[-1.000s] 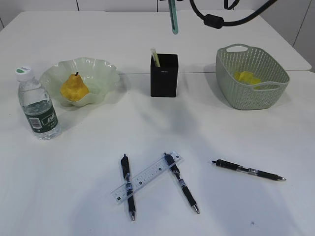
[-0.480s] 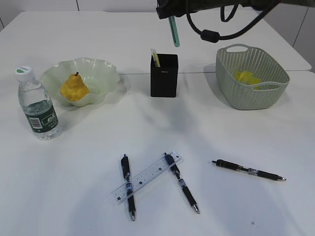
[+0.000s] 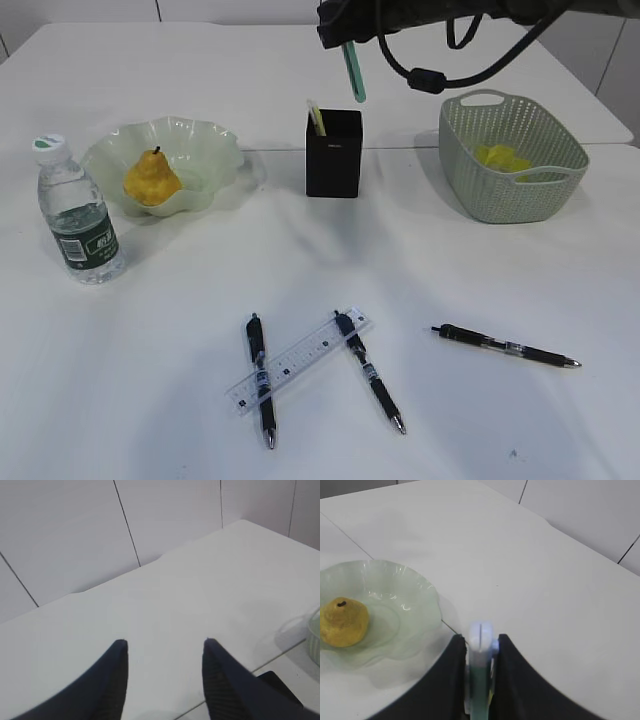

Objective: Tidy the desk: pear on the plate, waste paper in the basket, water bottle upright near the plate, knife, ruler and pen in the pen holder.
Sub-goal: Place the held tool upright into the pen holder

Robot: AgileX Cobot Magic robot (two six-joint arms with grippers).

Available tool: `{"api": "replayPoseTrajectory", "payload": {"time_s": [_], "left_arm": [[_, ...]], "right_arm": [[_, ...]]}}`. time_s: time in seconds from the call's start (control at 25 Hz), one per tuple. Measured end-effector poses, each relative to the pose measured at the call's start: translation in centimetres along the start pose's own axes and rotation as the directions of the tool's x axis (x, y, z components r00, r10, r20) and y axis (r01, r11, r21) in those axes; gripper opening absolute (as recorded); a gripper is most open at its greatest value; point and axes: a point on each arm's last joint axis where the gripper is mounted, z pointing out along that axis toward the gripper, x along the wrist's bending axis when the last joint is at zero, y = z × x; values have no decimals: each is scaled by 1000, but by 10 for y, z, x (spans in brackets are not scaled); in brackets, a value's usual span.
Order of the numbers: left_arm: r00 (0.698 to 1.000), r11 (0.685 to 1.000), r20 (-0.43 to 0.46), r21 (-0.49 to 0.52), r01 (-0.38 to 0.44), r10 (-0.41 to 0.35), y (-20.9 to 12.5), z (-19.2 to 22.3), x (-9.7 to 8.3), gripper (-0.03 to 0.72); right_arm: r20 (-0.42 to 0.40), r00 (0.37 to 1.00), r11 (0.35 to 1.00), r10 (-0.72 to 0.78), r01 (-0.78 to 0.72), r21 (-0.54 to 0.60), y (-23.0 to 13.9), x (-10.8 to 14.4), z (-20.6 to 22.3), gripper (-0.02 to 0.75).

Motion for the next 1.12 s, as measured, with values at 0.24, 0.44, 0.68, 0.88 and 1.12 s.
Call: {"api": "replayPoseTrajectory", "payload": {"time_s": [0.24, 0.44, 0.68, 0.88, 1.12], "left_arm": [[1000, 995, -9, -99, 8, -8, -42, 25, -7, 342], [1000, 985, -12, -172, 24, -26, -79, 33, -14, 341], [998, 946, -34, -320, 47, -62, -99, 3, -15, 341], [996, 929, -43, -367, 53, -74, -115, -21, -17, 341], [996, 930, -44, -362, 54, -75, -130, -37, -19, 341]], "right_arm": [[-1, 1000, 1000, -2, 2, 1, 0, 0, 0, 130], [-30, 999, 999, 44, -44, 13, -1, 3, 0, 130], [-43, 995, 995, 93, -92, 29, -5, 5, 1, 130], [-56, 992, 991, 116, -111, 81, -22, 10, 4, 130], [-40, 972, 968, 232, -227, 105, -40, 5, 4, 130]]}}
